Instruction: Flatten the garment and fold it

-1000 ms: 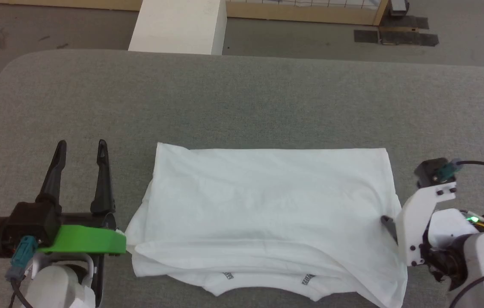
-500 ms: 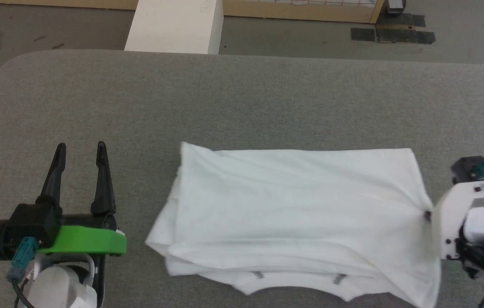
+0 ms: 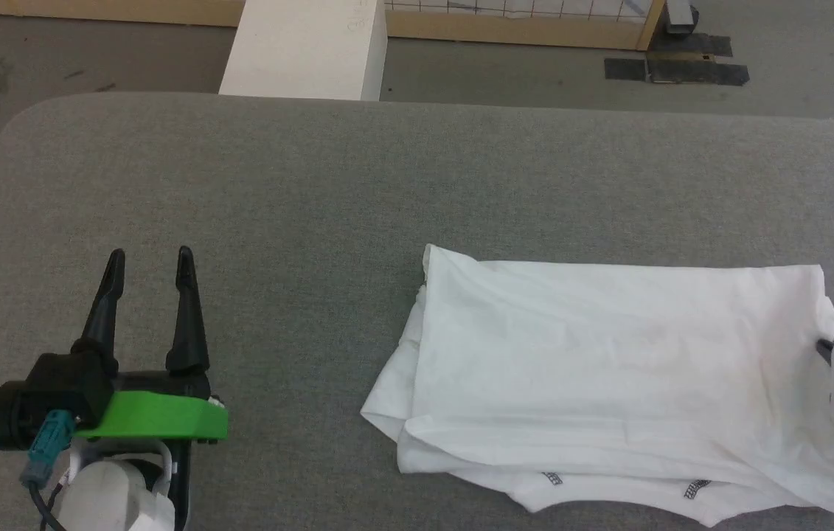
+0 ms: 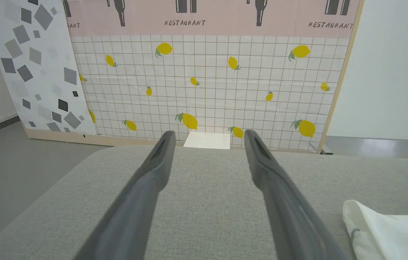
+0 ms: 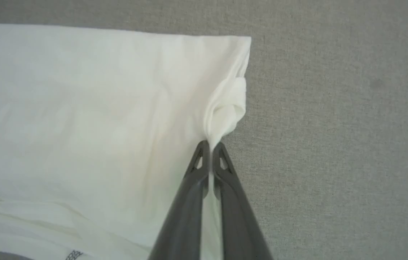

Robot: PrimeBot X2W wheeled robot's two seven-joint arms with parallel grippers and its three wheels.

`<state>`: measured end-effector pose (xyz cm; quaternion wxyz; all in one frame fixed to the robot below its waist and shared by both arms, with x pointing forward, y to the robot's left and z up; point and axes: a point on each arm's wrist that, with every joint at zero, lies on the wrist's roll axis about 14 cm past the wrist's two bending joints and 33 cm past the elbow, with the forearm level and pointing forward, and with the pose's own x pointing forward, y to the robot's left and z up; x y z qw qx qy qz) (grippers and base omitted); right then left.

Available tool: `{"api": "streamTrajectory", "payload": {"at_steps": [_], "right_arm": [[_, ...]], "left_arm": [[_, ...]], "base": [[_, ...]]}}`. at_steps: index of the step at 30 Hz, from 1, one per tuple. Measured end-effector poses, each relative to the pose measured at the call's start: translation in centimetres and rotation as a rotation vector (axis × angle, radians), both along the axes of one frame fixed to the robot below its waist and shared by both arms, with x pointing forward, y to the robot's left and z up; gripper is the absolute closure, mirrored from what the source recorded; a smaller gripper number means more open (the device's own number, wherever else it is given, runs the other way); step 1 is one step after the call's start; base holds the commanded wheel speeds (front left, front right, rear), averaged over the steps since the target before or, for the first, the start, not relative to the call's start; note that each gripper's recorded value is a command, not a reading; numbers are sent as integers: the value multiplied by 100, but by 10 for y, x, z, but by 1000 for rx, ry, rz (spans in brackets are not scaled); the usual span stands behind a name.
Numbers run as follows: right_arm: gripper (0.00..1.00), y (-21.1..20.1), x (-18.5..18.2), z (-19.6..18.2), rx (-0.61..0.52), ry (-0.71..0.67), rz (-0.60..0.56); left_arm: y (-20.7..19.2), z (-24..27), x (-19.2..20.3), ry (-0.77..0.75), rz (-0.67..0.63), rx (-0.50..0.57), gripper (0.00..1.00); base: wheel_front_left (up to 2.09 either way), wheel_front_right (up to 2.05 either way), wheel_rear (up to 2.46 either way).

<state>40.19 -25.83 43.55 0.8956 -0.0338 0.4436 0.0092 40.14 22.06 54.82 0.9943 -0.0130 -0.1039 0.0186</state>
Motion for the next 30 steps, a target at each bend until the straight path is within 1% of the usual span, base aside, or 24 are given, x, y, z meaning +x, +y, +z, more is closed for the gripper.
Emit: {"api": "streamTrajectory", "payload": {"at_steps": [3,8,14,15,19,23,30], "right_arm": [[100,30,-3,21,63,-31,93],[100,70,-8,41,103,-68,223],[100,143,-9,42,228,-74,382],[100,168,-3,44,274,-94,426],[100,212,4,43,347,-104,499],[100,250,3,33,392,-66,569],[100,296,10,18,429,-33,646]], "left_arm": [[-1,5,-3,-16,2,-13,0],[1,6,-8,-19,8,-20,0],[5,6,-13,-20,19,-26,0],[6,6,-16,-18,23,-28,0],[12,4,-22,-11,42,-29,0],[20,1,-28,-2,71,-36,0],[33,-7,-38,25,120,-46,0]], "base": [[0,0,0],[0,0,0],[0,0,0],[0,0,0],[0,0,0],[0,0,0],[0,0,0]]}}
